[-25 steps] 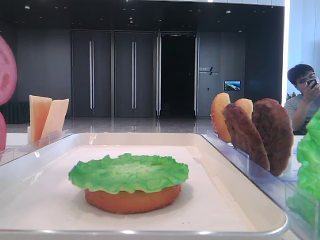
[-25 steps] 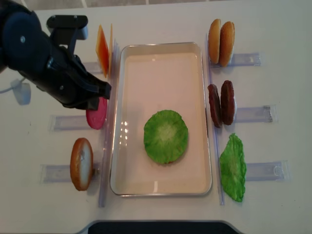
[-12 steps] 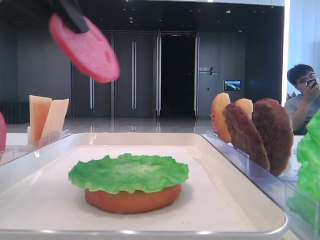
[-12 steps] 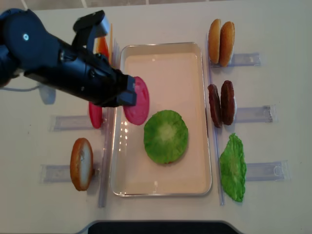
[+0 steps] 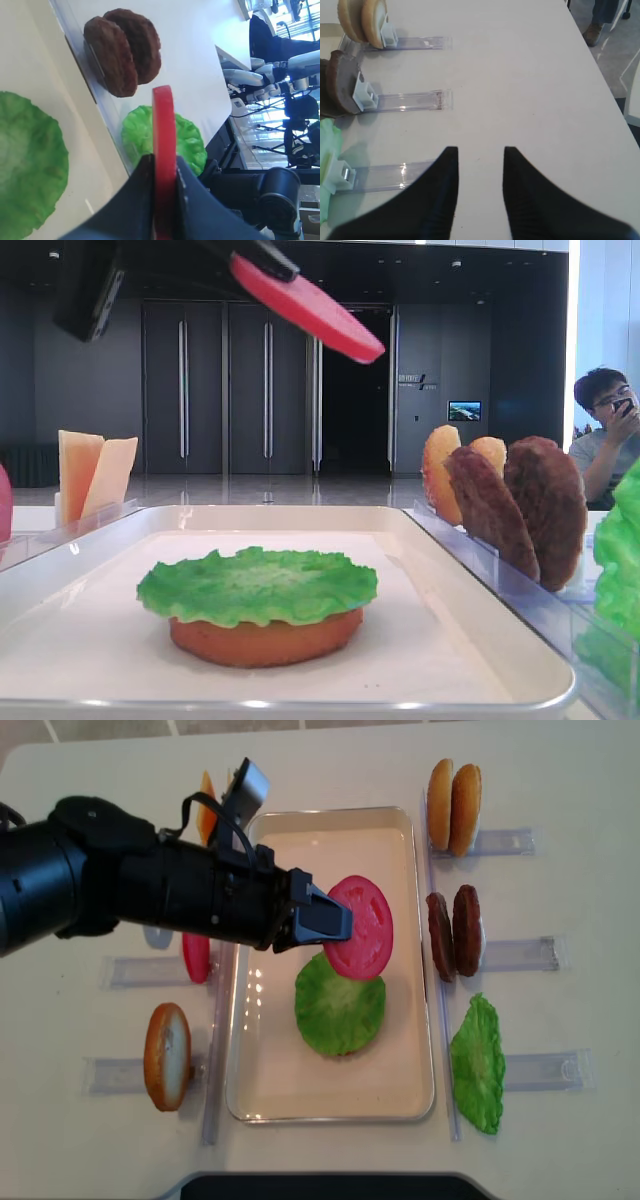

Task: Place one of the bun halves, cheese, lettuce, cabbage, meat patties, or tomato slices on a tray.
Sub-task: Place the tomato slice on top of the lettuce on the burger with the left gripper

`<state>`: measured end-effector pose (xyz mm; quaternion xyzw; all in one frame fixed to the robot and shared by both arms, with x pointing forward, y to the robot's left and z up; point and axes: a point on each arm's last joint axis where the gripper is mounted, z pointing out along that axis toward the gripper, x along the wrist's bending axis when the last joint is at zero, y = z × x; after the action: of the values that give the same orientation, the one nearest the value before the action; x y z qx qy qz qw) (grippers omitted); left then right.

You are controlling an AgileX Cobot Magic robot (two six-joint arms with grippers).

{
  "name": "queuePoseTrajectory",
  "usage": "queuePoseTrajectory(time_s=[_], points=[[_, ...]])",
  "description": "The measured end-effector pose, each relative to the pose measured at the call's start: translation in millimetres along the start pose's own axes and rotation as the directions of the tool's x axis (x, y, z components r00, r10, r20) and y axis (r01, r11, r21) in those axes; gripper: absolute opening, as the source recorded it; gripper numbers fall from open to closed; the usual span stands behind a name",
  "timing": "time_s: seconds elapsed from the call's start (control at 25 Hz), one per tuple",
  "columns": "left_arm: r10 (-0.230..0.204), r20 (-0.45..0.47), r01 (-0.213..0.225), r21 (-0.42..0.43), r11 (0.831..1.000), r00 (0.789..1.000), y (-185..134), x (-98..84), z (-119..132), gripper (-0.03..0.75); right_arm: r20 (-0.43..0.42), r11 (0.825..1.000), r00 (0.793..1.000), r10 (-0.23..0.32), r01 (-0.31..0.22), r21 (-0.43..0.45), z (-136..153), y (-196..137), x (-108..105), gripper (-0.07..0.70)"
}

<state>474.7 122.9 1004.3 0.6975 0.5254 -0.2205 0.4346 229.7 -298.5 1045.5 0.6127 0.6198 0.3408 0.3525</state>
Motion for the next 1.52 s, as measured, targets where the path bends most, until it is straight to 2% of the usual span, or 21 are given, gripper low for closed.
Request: queuePoseTrajectory(time_s=[0.24, 0.36, 0.6, 0.8, 1.0, 1.2, 1.52], points=[[-0.017, -0.017, 0.018, 0.038, 0.999, 1.0, -5.1, 15.7, 11.0, 0.046, 0.0, 1.0, 1.0, 0.0, 0.0, 0.0, 0.0, 0.0, 0.0, 0.244], [-0.04, -0.028, 0.042, 0.059, 0.997, 0.999, -6.4, 24.2, 18.2, 0.046, 0.0, 1.0, 1.0, 0.0, 0.0, 0.0, 0.0, 0.0, 0.0, 0.244], [-0.078, -0.057, 0.084, 0.116, 0.99, 0.995, -11.5, 45.9, 35.7, 0.046, 0.0, 1.0, 1.0, 0.002, -0.002, 0.0, 0.0, 0.0, 0.0, 0.244], [-0.091, -0.074, 0.102, 0.156, 0.982, 0.993, -16.6, 61.0, 47.3, 0.046, 0.0, 1.0, 1.0, 0.002, -0.002, 0.0, 0.0, 0.0, 0.0, 0.244], [-0.086, -0.074, 0.098, 0.165, 0.981, 0.994, -18.2, 66.6, 51.9, 0.046, 0.0, 1.0, 1.0, 0.002, -0.002, 0.0, 0.0, 0.0, 0.0, 0.244], [-0.102, -0.079, 0.115, 0.175, 0.978, 0.992, -20.3, 72.9, 56.9, 0.046, 0.0, 1.0, 1.0, 0.002, -0.002, 0.0, 0.0, 0.0, 0.0, 0.244], [-0.106, -0.079, 0.119, 0.178, 0.977, 0.991, -21.4, 76.6, 60.0, 0.046, 0.0, 1.0, 1.0, 0.002, -0.002, 0.0, 0.0, 0.0, 0.0, 0.244]])
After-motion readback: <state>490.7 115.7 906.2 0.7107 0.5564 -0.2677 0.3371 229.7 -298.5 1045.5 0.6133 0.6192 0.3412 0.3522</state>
